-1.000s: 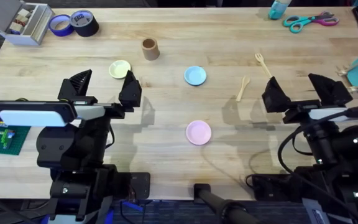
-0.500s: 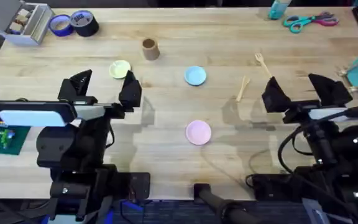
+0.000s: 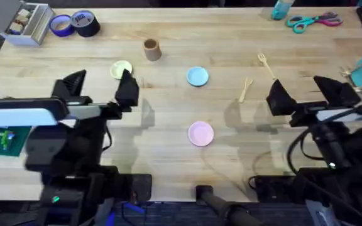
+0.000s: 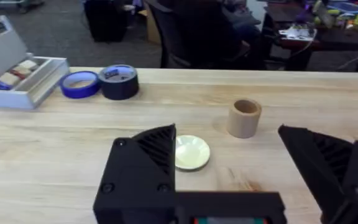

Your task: Pick up a utensil and set it on the pink plate, then put the other utensil in the container.

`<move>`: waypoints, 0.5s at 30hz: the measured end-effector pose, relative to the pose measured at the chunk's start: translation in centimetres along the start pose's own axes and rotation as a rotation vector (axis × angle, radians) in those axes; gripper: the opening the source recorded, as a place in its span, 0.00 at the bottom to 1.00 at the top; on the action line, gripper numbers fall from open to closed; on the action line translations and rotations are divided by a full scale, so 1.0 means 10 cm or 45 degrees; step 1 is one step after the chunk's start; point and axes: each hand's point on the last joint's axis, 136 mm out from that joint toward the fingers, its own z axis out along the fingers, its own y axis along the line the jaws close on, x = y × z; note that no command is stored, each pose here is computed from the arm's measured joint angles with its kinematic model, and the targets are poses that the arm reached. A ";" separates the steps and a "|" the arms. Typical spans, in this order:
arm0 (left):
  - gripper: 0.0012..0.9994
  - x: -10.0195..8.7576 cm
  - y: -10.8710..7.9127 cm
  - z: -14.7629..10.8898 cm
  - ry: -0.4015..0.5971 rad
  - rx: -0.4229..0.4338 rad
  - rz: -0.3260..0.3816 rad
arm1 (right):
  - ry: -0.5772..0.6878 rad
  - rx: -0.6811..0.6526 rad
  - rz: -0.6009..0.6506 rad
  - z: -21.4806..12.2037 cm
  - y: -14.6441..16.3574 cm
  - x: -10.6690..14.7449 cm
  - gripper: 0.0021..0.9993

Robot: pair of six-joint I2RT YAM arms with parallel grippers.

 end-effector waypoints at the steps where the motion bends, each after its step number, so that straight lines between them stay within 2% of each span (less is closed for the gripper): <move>1: 0.99 -0.07 0.01 -0.03 0.009 -0.010 0.001 | 0.021 0.000 -0.001 -0.03 0.00 -0.02 1.00; 7: 0.99 -0.51 0.05 -0.13 0.083 -0.042 0.005 | 0.148 0.021 0.002 -0.23 -0.03 -0.25 1.00; 15: 1.00 -0.99 0.04 -0.04 0.272 -0.047 0.017 | 0.373 0.024 0.006 -0.31 -0.04 -0.56 1.00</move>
